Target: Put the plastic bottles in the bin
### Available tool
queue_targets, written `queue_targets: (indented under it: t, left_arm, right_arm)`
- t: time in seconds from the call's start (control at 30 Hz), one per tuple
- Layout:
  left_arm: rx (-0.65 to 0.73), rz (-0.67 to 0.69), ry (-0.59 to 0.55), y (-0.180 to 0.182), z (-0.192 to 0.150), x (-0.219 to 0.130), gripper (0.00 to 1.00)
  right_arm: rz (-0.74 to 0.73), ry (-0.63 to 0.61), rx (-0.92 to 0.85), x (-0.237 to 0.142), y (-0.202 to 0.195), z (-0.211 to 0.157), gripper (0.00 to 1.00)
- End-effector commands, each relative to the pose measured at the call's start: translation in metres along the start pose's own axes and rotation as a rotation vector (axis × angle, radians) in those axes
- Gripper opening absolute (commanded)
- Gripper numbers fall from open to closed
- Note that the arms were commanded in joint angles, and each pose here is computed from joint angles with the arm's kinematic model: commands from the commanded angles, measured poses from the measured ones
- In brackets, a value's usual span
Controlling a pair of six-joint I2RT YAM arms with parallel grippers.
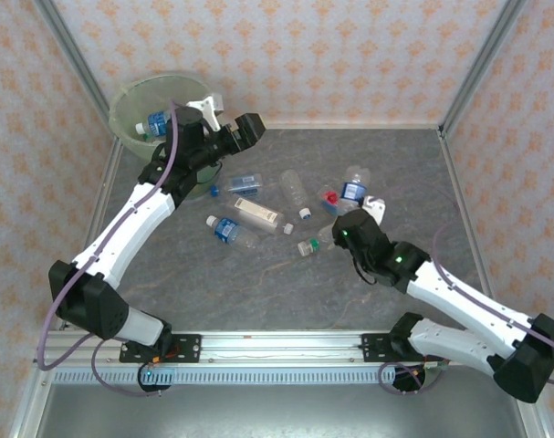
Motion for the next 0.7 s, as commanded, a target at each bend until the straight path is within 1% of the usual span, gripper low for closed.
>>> queue_targets:
  t: [0.0, 0.13, 0.27, 0.37, 0.4, 0.67]
  left_arm:
    - [-0.032, -0.135, 0.063, -0.01, -0.007, 0.009, 0.89]
    - [-0.051, -0.203, 0.11, -0.009, -0.018, 0.015, 0.86]
    - [-0.063, -0.256, 0.185, -0.012, -0.036, 0.026, 0.85]
    - [-0.063, -0.274, 0.233, -0.013, -0.049, 0.033, 0.84]
    - [-0.065, -0.276, 0.244, -0.013, -0.052, 0.036, 0.85]
    - [-0.09, -0.297, 0.328, -0.014, -0.073, 0.053, 0.85]
  right_arm:
    - [0.056, -0.027, -0.127, -0.001, 0.023, 0.018, 0.27]
    - [0.116, -0.019, -0.165, 0.002, 0.045, 0.026, 0.27]
    - [0.165, -0.007, -0.193, 0.006, 0.066, 0.031, 0.27]
    - [0.206, -0.005, -0.206, 0.006, 0.08, 0.035, 0.27]
    - [0.202, 0.008, -0.219, 0.011, 0.084, 0.032, 0.27]
    - [0.23, 0.008, -0.268, 0.012, 0.108, 0.03, 0.27]
Point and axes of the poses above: each hand's point on the last joint's axis, 136 mm out from that joint toward the fingers, its own x axis out along the fingers, its own y axis along the line the jaws close on, z = x × y, the point moved 6 cm from there along -x, back along the fingers, and after that the axes turned 2 degrees about -x, right-handed, at the moved point
